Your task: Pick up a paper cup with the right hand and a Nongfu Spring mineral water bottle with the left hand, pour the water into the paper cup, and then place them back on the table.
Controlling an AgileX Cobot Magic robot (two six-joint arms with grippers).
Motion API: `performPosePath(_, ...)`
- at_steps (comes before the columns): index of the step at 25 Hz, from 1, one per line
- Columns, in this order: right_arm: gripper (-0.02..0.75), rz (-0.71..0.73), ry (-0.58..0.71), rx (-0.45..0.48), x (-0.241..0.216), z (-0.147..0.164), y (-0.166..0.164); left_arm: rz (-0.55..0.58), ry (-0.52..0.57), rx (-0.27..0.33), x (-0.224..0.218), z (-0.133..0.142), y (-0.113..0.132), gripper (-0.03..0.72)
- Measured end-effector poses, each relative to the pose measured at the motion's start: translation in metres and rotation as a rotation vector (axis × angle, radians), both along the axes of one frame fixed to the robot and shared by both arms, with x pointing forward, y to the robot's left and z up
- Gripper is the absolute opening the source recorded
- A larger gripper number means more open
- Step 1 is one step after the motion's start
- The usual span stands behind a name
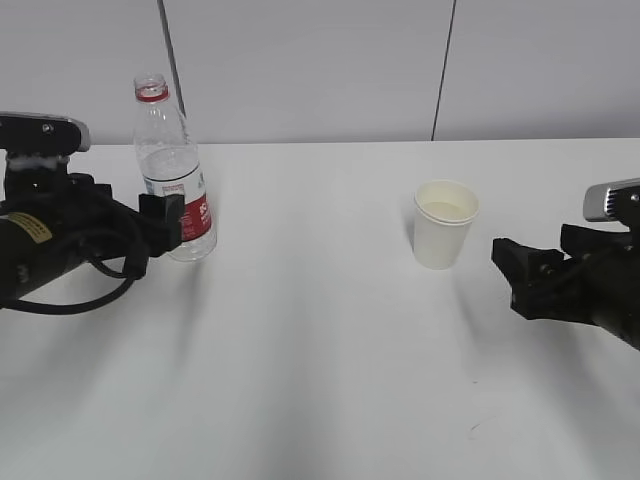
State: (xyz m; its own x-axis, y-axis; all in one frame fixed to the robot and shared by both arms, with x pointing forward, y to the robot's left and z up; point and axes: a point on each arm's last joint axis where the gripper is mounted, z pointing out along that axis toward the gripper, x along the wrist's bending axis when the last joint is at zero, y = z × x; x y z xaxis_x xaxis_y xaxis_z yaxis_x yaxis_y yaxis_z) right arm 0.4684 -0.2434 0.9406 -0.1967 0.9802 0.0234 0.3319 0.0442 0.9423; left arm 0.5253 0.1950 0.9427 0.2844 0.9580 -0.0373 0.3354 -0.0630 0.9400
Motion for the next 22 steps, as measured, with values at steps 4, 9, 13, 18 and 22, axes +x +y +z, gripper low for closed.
performPosePath(4,0.593,0.004,0.076,-0.012,-0.007,0.003,-0.001,0.009,0.156,0.019,-0.011,0.002,0.003,0.554)
performPosePath(9,0.593,0.018,0.279,-0.045,-0.009,0.011,0.0,-0.009,0.37,0.053,-0.025,0.009,0.005,0.554)
performPosePath(13,0.593,0.033,0.442,-0.072,-0.008,0.031,0.002,-0.044,0.562,0.097,-0.03,0.022,0.002,0.554)
performPosePath(18,0.592,0.05,0.702,-0.076,-0.008,0.062,0.007,-0.073,0.848,0.157,-0.036,0.042,-0.002,0.554)
performPosePath(22,0.592,0.078,0.876,-0.086,-0.013,0.088,0.01,-0.039,1.023,0.214,-0.042,0.059,0.002,0.554)
